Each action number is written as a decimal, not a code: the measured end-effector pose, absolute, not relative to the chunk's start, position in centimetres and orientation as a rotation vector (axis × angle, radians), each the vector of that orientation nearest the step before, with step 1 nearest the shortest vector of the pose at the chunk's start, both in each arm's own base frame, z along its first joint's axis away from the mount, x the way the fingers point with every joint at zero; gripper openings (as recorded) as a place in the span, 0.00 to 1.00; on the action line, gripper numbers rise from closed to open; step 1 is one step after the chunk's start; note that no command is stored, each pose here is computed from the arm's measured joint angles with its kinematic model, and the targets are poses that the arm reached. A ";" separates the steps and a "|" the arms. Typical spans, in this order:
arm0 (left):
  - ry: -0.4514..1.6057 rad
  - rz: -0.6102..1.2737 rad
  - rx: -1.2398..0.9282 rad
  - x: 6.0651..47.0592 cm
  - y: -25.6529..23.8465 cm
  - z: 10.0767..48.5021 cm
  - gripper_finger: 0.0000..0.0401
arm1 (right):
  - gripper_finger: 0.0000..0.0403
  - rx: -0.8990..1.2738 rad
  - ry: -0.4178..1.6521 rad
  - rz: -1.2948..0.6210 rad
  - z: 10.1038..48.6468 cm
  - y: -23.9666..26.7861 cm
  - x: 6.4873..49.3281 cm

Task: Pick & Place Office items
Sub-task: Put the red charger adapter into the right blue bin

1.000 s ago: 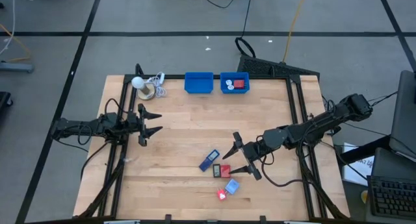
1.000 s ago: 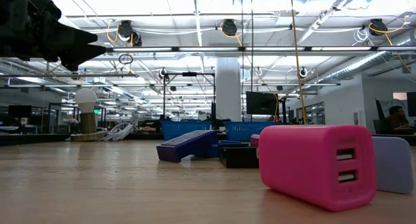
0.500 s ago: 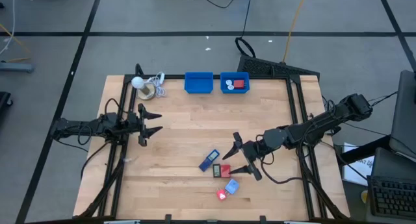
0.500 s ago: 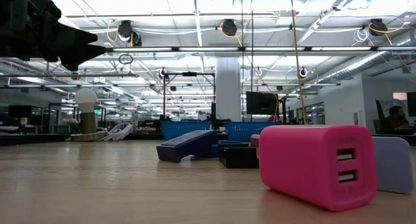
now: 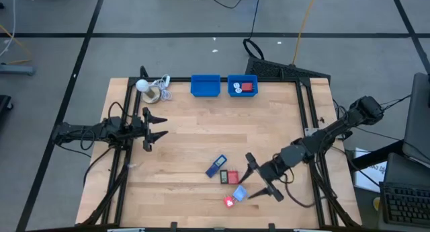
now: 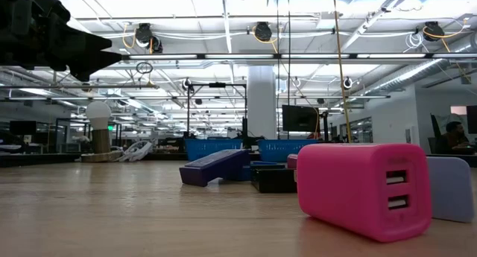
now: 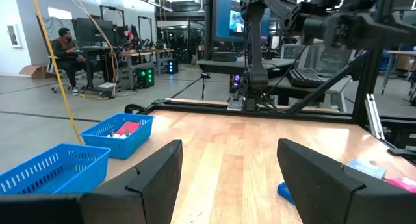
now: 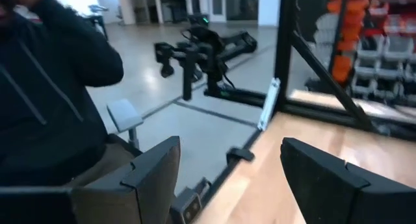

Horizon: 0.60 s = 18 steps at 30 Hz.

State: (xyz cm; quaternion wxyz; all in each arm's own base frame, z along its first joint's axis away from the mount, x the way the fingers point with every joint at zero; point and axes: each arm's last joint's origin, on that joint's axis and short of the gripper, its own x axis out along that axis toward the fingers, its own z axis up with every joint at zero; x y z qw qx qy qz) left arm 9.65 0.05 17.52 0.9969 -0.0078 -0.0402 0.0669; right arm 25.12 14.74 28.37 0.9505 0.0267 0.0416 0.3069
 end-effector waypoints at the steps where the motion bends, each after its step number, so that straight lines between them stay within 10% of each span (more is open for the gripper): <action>1: -0.080 0.134 -0.016 9.7 0.1 17.5 0.64 | 0.63 0.046 0.069 0.636 28.5 15.0 25.0; 18: -0.080 0.134 -0.015 9.6 0.1 17.5 0.64 | 0.63 0.041 0.034 0.726 28.8 17.2 23.5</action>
